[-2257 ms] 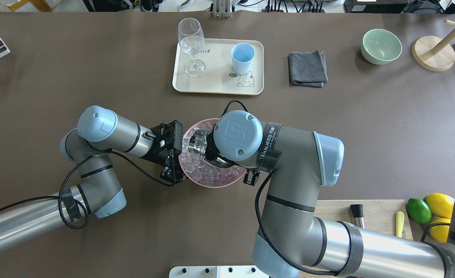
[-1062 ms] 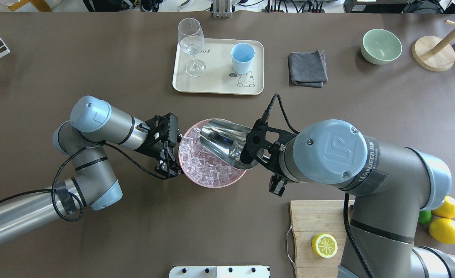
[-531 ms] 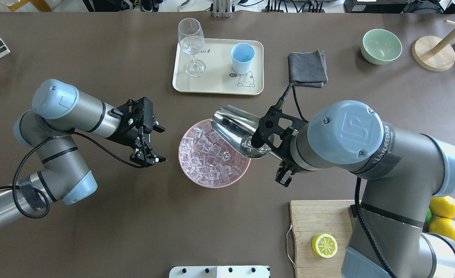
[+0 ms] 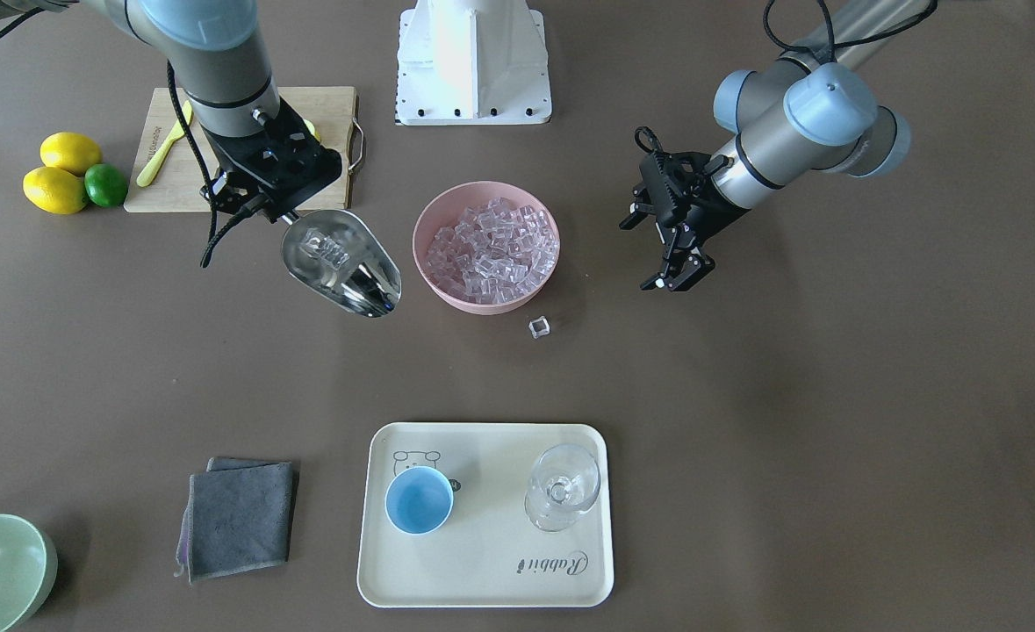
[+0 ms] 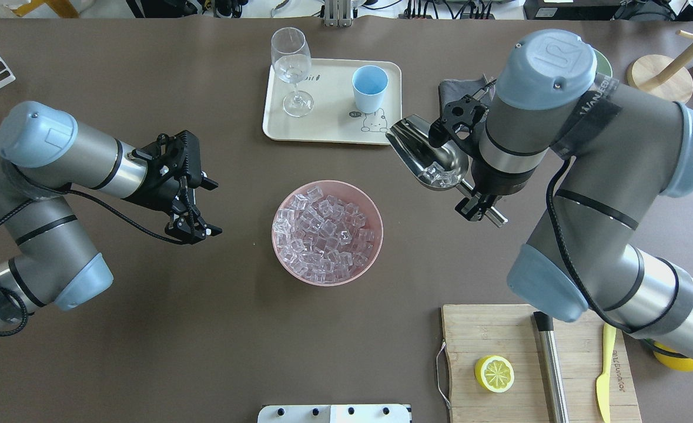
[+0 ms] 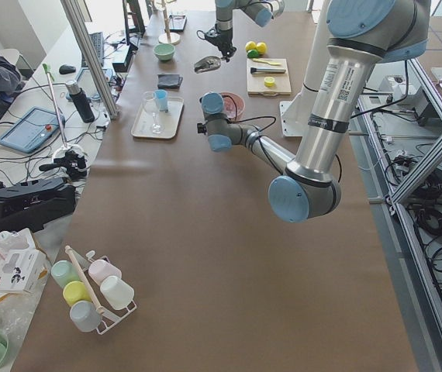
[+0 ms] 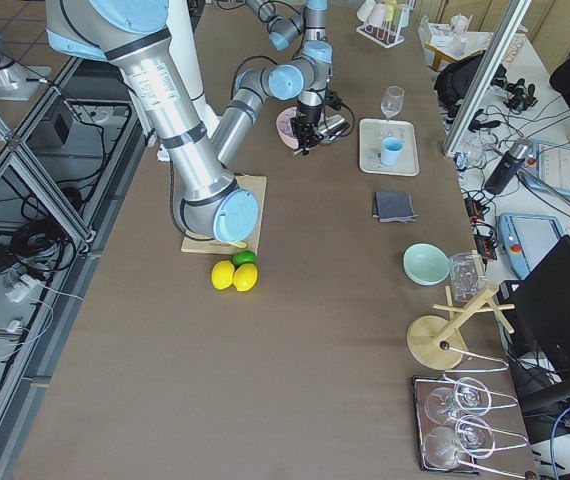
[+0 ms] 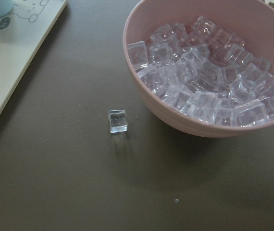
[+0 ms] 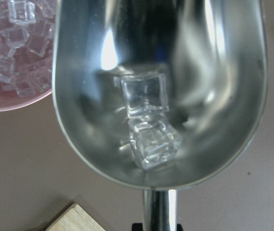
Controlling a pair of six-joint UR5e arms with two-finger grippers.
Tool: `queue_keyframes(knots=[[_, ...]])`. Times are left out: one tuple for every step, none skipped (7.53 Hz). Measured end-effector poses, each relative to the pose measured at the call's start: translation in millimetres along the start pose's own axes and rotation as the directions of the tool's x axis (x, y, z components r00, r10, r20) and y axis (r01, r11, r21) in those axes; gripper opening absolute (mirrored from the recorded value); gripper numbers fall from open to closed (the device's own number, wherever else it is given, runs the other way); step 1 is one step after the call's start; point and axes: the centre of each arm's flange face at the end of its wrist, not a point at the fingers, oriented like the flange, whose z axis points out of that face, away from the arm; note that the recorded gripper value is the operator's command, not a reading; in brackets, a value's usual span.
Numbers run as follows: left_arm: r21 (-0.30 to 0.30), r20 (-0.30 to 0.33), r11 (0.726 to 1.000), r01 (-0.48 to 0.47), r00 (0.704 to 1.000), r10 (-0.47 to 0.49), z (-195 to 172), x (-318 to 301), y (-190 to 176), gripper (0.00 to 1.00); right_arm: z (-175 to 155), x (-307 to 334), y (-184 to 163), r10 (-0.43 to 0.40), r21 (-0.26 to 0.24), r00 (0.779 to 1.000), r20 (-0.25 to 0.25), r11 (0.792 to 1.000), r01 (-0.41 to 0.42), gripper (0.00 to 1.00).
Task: Put ice in cup with scoop
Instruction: 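Carry the scoop to the clear glass on the tray while the left arm retracts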
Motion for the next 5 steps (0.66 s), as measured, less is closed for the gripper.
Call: queue_keyframes(knots=[[-0.024,0.015,0.999,0.026,1.000,-0.026,-12.2,-3.5,6.0,0.98,3.7,17.1,-19.3,0.056,-0.050,0.998,0.019,0.997,-0.055,0.00],[-0.052,0.032,0.997,0.057,0.998,-0.055,-22.0,-8.3,13.1,0.98,5.7,25.9,-45.5,0.104,-0.104,0.994,0.022,0.989,-0.101,0.00],[-0.085,0.052,0.992,0.093,0.995,-0.088,-29.0,-16.1,20.7,0.98,2.4,34.7,-73.3,0.142,-0.155,0.990,0.017,0.978,-0.137,0.00],[-0.128,0.095,0.982,0.141,0.987,-0.129,-35.5,-29.0,30.4,0.98,-4.7,48.7,-98.8,0.169,-0.204,0.986,0.014,0.965,-0.162,0.00],[-0.179,0.160,0.964,0.197,0.973,-0.169,-40.7,-43.7,41.2,0.98,-11.0,62.0,-122.0,0.190,-0.248,0.982,0.017,0.952,-0.180,0.00]])
